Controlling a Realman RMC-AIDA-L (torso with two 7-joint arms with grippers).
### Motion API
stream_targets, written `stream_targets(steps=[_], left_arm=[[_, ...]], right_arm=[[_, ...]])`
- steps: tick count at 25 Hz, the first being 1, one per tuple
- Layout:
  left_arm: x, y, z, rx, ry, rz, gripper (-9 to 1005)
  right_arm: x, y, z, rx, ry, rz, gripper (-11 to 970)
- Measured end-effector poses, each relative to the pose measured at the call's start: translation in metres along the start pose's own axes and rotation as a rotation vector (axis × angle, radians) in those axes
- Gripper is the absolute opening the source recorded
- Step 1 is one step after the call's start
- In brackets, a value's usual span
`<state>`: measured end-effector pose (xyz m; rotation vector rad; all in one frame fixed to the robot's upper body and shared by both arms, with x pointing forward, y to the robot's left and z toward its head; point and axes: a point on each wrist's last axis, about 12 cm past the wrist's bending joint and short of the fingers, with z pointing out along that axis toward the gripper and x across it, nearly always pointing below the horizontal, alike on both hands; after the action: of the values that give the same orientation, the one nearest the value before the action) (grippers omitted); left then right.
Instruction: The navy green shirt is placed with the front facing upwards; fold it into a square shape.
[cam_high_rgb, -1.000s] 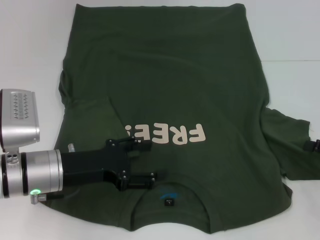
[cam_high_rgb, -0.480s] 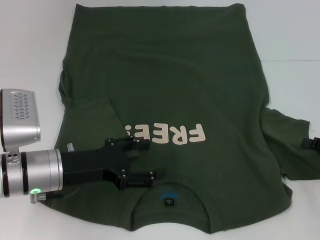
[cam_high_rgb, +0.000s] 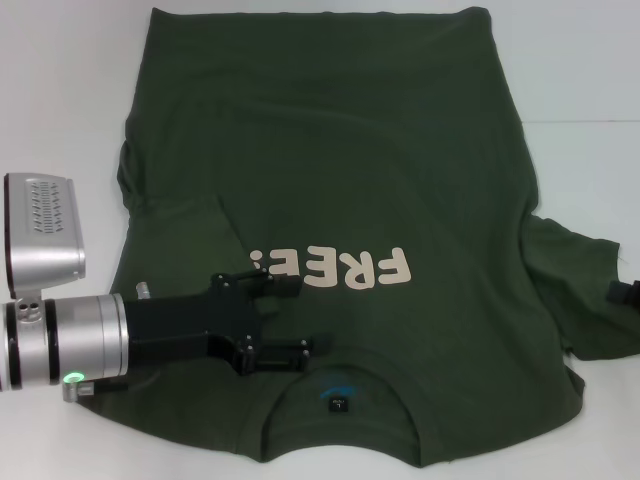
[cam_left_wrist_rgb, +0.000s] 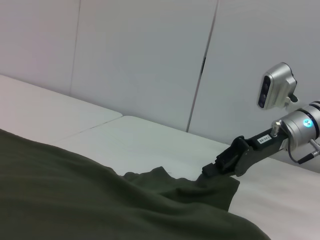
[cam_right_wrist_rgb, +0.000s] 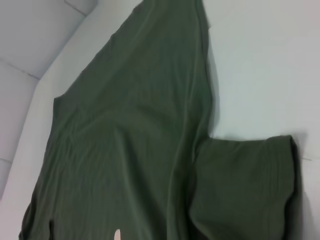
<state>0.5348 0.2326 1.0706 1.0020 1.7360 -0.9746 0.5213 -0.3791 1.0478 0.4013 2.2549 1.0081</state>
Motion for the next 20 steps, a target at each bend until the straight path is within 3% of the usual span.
stream_targets(steps=[3,8,20], left_arm=[[0.0,0.0,0.0,0.001,0.0,0.0,876],[0.0,0.0,0.0,-0.003,-0.003,-0.001,876],[0.0,0.001,-0.001,-0.009,-0.007,-0.002,875]], right_arm=[[0.001,-0.002,-0.001,-0.002,-0.015,0.011,104],[-0.001,-0.006,-0.005,0.007,-0.057,0.014,4],[-0.022,-0.006,-0.001,0.047,-0.169,-0.041,3]])
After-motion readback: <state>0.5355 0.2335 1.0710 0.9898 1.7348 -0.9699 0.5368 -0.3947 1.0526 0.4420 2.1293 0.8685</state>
